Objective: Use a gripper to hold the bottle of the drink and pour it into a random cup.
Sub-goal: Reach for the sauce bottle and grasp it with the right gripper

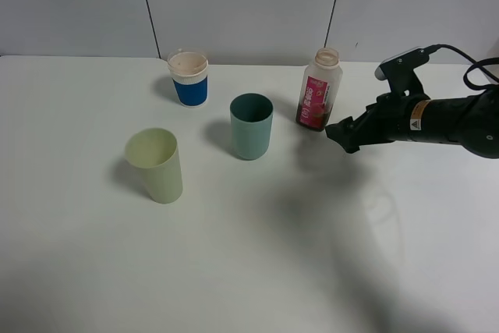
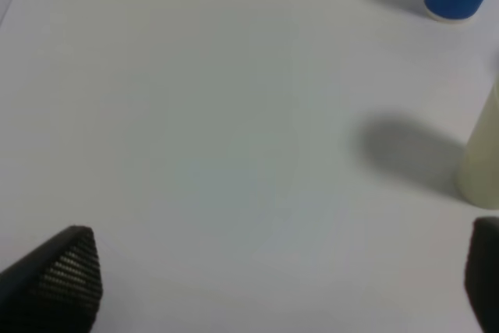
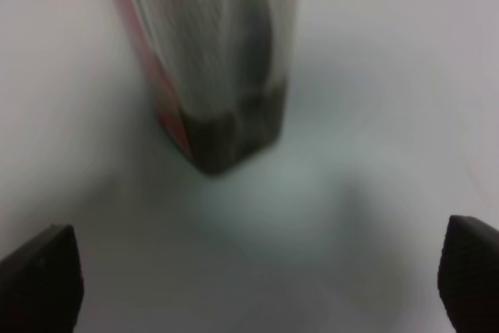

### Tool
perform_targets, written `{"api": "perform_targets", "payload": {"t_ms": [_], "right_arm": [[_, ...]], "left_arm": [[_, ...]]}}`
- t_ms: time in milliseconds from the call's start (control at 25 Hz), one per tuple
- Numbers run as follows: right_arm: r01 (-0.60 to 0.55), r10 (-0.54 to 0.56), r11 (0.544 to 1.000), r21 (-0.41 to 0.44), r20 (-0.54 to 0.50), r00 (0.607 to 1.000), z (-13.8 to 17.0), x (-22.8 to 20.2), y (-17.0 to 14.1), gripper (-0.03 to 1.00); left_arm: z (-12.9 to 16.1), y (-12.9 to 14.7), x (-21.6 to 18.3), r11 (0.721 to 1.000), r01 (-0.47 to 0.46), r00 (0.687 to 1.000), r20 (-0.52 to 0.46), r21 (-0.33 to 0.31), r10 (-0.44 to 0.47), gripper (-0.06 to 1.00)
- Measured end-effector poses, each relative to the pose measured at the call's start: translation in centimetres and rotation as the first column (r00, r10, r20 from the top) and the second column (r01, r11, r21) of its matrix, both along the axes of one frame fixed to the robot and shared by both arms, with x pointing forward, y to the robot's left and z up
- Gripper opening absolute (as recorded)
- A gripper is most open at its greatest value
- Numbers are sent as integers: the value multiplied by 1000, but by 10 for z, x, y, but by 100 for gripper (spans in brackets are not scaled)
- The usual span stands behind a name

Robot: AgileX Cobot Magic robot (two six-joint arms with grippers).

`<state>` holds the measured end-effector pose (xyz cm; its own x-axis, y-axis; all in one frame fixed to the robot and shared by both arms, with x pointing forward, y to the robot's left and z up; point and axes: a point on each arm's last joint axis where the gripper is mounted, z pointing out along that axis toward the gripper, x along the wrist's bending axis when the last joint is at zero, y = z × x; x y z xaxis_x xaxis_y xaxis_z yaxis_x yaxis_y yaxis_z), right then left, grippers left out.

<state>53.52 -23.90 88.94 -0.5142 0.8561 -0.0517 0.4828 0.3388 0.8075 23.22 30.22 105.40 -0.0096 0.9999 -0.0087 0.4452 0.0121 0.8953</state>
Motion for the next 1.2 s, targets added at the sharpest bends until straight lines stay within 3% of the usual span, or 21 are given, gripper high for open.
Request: {"api": "perform_targets", "payload": {"t_ms": [240, 720, 1200], "right_arm": [[-17, 17, 1000, 8, 57, 998, 3, 23, 4, 89], [-206, 215, 976, -78, 150, 965, 3, 49, 16, 89], [-252, 259, 966, -62, 178, 949, -8, 56, 21, 89]], "left_arm": [[0, 0, 0, 1000, 0, 1000, 0, 0, 0, 93], [0, 0, 0, 1000, 0, 1000, 0, 0, 0, 93], [0, 0, 0, 1000, 0, 1000, 0, 0, 0, 93]]}}
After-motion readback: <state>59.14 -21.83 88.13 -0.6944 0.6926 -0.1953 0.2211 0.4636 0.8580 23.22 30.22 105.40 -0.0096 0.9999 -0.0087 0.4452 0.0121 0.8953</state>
